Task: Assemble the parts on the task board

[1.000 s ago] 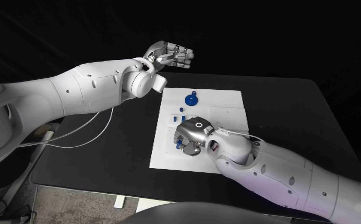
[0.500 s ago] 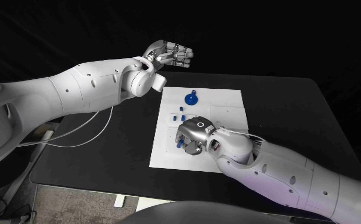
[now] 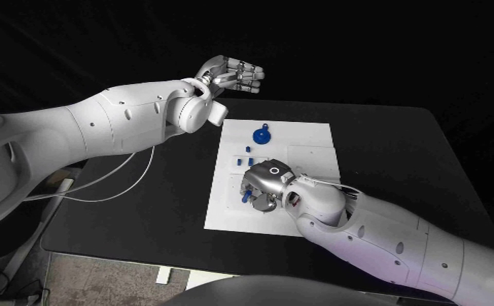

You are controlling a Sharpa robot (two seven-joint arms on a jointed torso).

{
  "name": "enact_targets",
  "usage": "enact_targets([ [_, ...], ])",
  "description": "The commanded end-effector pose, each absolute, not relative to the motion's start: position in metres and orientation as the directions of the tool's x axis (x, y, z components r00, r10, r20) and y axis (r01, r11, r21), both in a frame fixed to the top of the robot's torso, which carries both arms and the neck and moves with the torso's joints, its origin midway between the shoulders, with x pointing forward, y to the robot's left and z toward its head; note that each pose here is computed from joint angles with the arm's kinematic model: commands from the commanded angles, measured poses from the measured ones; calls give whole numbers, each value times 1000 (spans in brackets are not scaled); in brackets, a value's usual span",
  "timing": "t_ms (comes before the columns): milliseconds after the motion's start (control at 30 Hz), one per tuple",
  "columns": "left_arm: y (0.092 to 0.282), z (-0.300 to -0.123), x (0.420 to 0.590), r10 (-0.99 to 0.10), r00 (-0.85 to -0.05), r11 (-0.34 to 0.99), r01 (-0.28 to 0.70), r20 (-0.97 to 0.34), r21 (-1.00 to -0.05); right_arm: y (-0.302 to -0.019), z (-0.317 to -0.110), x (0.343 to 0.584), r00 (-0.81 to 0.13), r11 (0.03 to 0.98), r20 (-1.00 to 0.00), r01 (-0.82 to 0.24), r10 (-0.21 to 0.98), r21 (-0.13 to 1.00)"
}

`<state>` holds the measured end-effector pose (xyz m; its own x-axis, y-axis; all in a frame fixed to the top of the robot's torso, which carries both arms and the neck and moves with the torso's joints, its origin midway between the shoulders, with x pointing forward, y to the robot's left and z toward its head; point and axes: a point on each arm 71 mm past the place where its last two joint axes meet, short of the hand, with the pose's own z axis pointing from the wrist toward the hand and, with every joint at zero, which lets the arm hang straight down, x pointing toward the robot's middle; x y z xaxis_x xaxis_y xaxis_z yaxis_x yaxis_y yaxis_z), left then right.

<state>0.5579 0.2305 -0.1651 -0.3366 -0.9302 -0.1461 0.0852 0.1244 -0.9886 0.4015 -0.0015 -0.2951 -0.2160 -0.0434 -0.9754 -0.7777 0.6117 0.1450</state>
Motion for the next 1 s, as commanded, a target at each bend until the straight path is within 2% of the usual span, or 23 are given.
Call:
enact_targets([
  [33,229,-164,557,-926,-350,114,96,-141,-989,-1,-295,402,-194,616,-980,-778,-51,122],
  [667,226,-164,557,-924,-357,111,95,-138,-989,8,-309,391,-197,583,-969,-809,-147,76],
  [1000,226,-164,557,-923,-358,112,93,-138,-989,9,-309,391,-218,583,-971,-804,-99,121],
])
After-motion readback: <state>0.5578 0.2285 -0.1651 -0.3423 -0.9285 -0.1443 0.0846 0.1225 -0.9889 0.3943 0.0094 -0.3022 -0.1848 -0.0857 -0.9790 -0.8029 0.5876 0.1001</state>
